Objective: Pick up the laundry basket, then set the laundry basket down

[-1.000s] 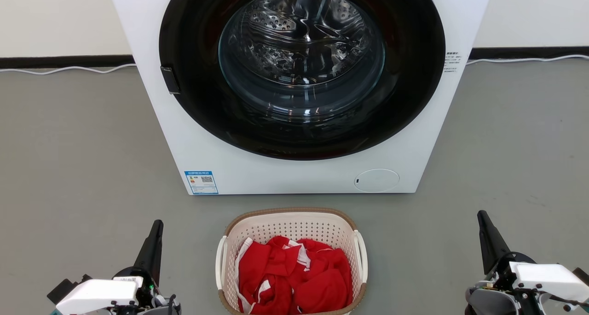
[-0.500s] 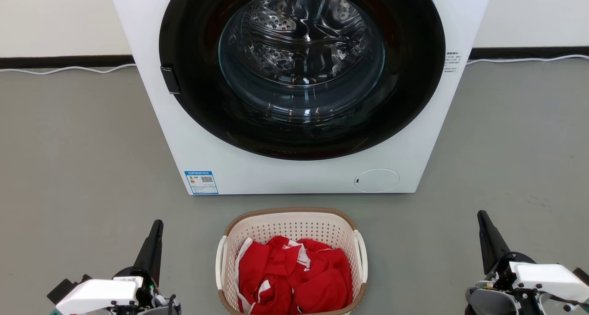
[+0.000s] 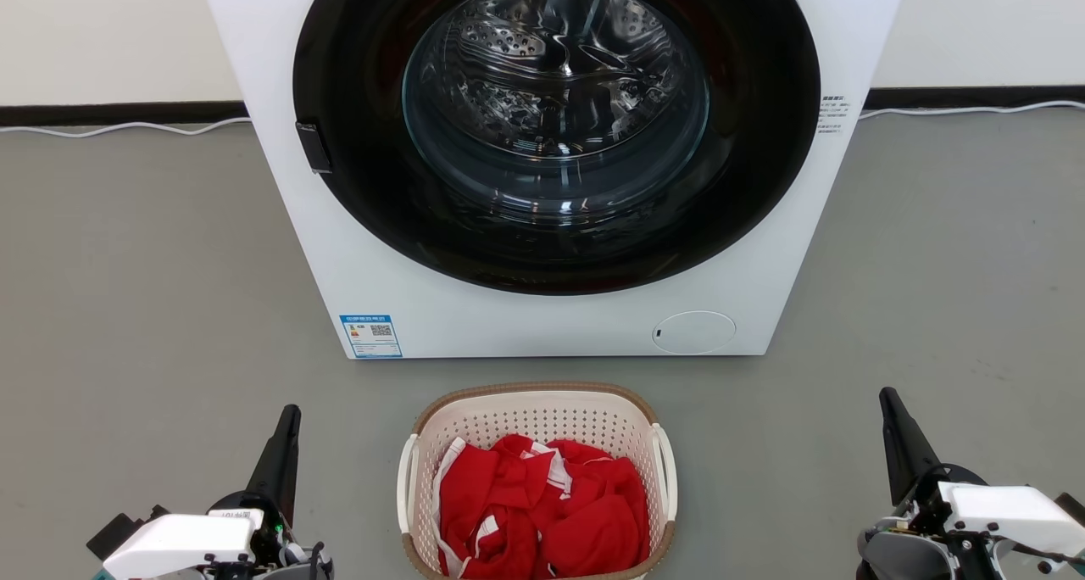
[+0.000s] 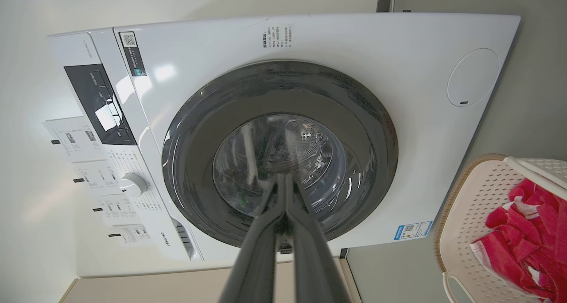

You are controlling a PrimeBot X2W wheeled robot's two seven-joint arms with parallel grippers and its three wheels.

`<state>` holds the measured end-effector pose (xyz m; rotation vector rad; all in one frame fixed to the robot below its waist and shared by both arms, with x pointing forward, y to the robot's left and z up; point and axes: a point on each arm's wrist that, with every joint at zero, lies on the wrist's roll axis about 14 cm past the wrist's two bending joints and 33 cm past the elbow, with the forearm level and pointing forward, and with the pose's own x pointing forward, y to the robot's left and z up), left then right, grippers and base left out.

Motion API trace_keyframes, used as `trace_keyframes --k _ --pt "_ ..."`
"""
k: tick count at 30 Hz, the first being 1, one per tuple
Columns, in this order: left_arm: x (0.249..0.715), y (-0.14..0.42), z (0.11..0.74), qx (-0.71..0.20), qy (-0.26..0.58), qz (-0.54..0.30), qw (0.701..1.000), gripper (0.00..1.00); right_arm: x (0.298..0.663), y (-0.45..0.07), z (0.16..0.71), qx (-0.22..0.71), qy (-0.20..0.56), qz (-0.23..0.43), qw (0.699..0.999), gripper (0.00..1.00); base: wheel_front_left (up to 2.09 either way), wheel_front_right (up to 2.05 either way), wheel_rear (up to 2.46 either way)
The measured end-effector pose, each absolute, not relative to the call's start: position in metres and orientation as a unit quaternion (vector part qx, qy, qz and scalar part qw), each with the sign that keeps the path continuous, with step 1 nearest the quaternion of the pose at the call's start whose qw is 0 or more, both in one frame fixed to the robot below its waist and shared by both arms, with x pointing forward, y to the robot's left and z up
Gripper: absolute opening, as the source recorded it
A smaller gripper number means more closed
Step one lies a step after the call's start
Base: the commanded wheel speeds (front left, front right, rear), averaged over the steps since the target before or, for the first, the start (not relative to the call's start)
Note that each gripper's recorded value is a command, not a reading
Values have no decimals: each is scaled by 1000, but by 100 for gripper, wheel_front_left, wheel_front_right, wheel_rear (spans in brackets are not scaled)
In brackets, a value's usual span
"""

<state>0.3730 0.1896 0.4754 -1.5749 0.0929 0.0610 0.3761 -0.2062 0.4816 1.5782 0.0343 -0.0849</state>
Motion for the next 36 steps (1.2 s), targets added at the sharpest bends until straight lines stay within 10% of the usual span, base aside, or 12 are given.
trace_keyframes --k 36 --pt "373 190 475 -708 42 27 704 0 376 -206 482 709 15 -38 704 0 0 0 0"
